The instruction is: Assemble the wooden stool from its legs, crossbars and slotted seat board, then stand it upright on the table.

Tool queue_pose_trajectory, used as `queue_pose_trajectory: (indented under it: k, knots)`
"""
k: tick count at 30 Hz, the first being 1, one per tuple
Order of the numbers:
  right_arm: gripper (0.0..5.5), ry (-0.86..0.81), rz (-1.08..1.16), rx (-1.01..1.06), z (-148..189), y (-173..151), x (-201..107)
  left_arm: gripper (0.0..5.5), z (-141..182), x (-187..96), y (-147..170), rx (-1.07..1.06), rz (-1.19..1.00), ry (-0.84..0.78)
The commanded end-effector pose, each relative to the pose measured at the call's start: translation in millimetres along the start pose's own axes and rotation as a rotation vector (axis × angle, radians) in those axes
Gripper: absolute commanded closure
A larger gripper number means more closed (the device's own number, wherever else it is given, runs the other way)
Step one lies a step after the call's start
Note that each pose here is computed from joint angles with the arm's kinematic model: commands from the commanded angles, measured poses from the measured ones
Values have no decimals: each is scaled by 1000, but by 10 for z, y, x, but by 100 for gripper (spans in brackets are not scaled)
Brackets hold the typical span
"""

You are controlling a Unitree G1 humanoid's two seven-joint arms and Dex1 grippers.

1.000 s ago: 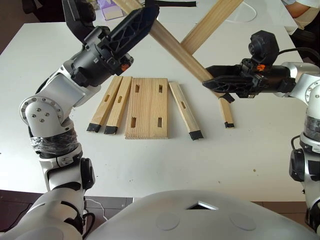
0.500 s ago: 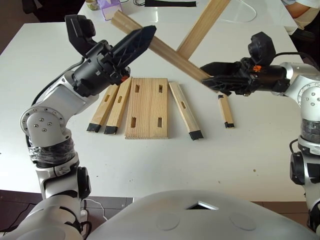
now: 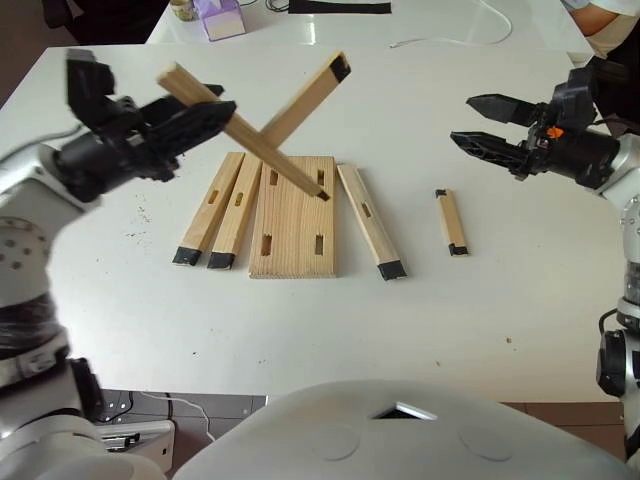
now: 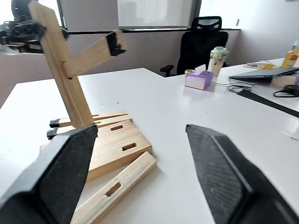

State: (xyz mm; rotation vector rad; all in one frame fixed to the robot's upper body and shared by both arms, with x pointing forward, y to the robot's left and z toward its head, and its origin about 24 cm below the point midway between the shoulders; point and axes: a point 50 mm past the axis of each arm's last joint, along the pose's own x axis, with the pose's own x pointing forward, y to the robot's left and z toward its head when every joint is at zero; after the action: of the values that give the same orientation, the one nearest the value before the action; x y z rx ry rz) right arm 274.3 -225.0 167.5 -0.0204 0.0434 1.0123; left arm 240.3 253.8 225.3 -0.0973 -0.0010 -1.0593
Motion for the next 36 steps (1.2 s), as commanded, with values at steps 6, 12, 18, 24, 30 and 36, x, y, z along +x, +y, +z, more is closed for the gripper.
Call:
queue_pose_trajectory:
  k: [6, 12, 18, 24, 30, 36]
  knots:
    - [205, -55, -136, 8, -136, 135, -70, 346, -95, -115, 169, 160, -227, 362]
    - [205, -69, -98, 8, -80, 106, 32, 346, -136, -78, 168, 174, -281, 368]
    - [205, -74, -108, 16, -93, 124, -2, 346, -31, -83, 114, 187, -318, 356]
    - [205, -83, -137, 35, -133, 149, -32, 346, 29, -69, 110, 191, -345, 373]
    - [205, -93, -143, 54, -148, 158, -22, 346, -64, -46, 107, 164, -388, 404]
    - [205, -97, -134, 54, -131, 149, 4, 346, -199, -23, 44, 139, -425, 419]
